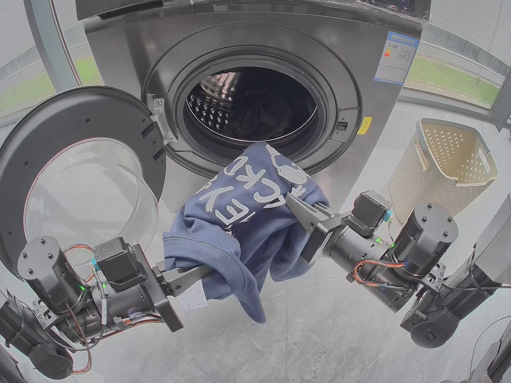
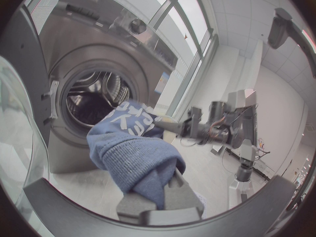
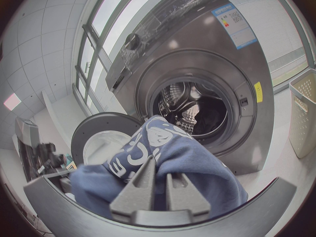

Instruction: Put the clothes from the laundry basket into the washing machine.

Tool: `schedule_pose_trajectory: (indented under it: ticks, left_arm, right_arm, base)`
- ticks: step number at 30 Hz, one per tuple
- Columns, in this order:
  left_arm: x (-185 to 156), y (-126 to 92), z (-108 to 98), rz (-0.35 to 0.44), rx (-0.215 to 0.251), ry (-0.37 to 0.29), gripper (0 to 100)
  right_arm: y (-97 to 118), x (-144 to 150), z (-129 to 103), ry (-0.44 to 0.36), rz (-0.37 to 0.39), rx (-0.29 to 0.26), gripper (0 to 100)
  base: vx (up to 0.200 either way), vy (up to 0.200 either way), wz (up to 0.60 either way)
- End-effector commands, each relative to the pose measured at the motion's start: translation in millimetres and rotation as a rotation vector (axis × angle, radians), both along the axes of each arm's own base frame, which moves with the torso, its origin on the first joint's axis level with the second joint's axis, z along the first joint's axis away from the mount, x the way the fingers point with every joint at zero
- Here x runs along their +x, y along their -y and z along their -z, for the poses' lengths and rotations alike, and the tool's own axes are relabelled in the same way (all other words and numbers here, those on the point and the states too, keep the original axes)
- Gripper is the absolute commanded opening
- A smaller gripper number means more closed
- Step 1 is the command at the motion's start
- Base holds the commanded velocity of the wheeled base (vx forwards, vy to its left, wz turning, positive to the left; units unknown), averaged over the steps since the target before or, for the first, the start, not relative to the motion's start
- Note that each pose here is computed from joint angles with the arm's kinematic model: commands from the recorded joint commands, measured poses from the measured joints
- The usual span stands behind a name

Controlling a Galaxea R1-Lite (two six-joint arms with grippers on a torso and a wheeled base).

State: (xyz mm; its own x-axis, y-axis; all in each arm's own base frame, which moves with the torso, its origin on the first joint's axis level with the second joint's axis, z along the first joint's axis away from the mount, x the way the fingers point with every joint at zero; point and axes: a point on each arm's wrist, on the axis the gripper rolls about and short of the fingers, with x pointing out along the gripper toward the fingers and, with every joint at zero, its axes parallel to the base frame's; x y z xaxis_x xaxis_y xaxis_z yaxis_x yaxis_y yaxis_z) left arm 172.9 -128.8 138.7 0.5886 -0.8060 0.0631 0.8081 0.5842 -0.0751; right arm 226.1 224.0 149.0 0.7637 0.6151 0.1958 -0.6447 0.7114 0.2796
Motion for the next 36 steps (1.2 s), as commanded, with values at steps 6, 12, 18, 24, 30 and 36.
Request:
schedule_pose_trajectory:
  ticks: [6,12,18,24,30,36]
  left_arm:
    - [2.1,1.3,-28.9,-0.019,-0.094,0.096,0]
    - [9.3,4.6,-38.5,-0.064,-0.145,0.104,0]
    - [15.2,6.4,-42.9,-0.114,-0.175,0.103,0]
    - [17.8,7.7,-44.0,-0.129,-0.19,0.097,0]
    - [15.8,6.4,-44.8,-0.129,-0.192,0.1,0]
    - [14.9,5.7,-46.2,-0.128,-0.198,0.102,0]
  right_arm:
    - [0.7,-4.3,35.6,-0.085,-0.012,-0.111,100]
    - [4.2,-12.3,44.8,-0.104,-0.02,-0.162,100]
    - [7.3,-14.5,45.5,-0.11,-0.015,-0.17,100]
    - [5.4,-17.2,47.3,-0.114,-0.026,-0.176,100]
    - [3.0,-16.8,47.8,-0.11,-0.029,-0.178,100]
    - [3.8,-10.5,44.3,-0.092,-0.01,-0.169,100]
  base:
    - [0.0,0.0,0.0]
    - [0.0,0.0,0.0]
    - [0.0,0.0,0.0]
    - [0.0,0.0,0.0]
    - [0.0,0.0,0.0]
    - [0.0,0.0,0.0]
